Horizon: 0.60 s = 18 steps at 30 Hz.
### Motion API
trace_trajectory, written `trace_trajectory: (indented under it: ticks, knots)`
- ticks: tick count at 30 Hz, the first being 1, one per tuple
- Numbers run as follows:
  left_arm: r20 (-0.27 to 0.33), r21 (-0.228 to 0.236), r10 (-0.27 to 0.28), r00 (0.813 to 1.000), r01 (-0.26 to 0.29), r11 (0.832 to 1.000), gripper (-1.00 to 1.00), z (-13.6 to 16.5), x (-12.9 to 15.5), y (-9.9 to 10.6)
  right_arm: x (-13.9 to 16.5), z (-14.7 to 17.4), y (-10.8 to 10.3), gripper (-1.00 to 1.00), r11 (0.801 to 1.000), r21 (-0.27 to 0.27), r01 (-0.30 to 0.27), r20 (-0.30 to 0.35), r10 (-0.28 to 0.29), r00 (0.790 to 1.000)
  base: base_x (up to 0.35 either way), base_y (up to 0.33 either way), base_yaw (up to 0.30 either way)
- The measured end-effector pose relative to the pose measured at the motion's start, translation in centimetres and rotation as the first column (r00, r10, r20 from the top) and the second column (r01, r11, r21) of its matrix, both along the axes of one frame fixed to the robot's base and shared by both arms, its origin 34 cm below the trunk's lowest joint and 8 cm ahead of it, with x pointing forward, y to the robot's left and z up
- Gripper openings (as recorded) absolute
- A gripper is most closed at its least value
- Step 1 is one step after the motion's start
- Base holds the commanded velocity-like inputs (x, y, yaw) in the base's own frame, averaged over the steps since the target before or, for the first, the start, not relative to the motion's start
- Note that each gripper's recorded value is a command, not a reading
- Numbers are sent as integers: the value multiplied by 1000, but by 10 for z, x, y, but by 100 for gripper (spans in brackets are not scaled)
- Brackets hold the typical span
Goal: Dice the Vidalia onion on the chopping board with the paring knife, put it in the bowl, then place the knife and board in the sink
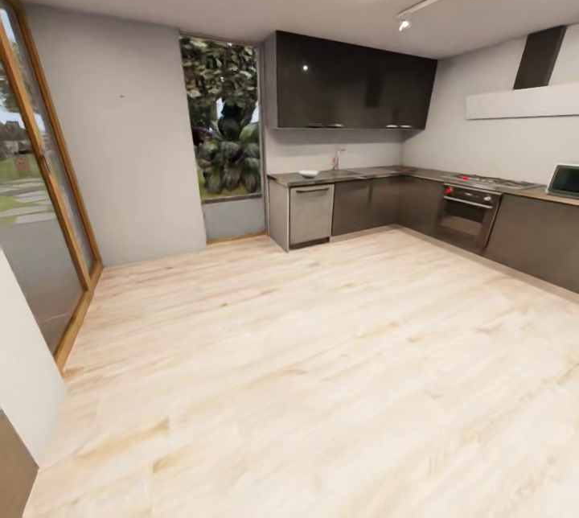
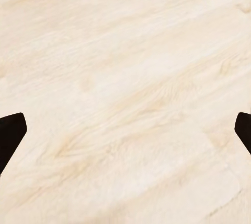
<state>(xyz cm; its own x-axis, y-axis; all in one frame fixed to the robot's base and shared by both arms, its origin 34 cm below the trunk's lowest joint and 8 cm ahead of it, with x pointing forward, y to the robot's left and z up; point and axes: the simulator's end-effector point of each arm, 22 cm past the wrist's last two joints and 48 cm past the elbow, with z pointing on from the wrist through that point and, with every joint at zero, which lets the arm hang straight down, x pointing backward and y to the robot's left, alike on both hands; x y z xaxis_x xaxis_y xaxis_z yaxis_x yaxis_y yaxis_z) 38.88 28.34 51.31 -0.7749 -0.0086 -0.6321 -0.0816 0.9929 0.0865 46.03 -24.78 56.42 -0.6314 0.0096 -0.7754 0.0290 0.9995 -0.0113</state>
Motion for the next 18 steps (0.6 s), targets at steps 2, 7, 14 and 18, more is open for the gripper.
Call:
trace_trajectory:
  ticks: [2,7,14,18]
  knots:
    - [1,0,0,1000,0,1000,100,0,0,0,0,0,0,100,1000,0,0,0,0,1000,326,0,0]
    - [2,1,0,1000,0,1000,100,0,1,0,0,0,0,100,1000,0,0,0,0,1000,326,-8,0]
    - [1,1,-1,1000,1,1000,100,0,0,0,0,0,0,100,1000,0,0,0,0,1000,326,-79,0]
    - [1,1,0,1000,0,1000,100,0,0,0,0,0,0,100,1000,0,0,0,0,1000,326,-118,0]
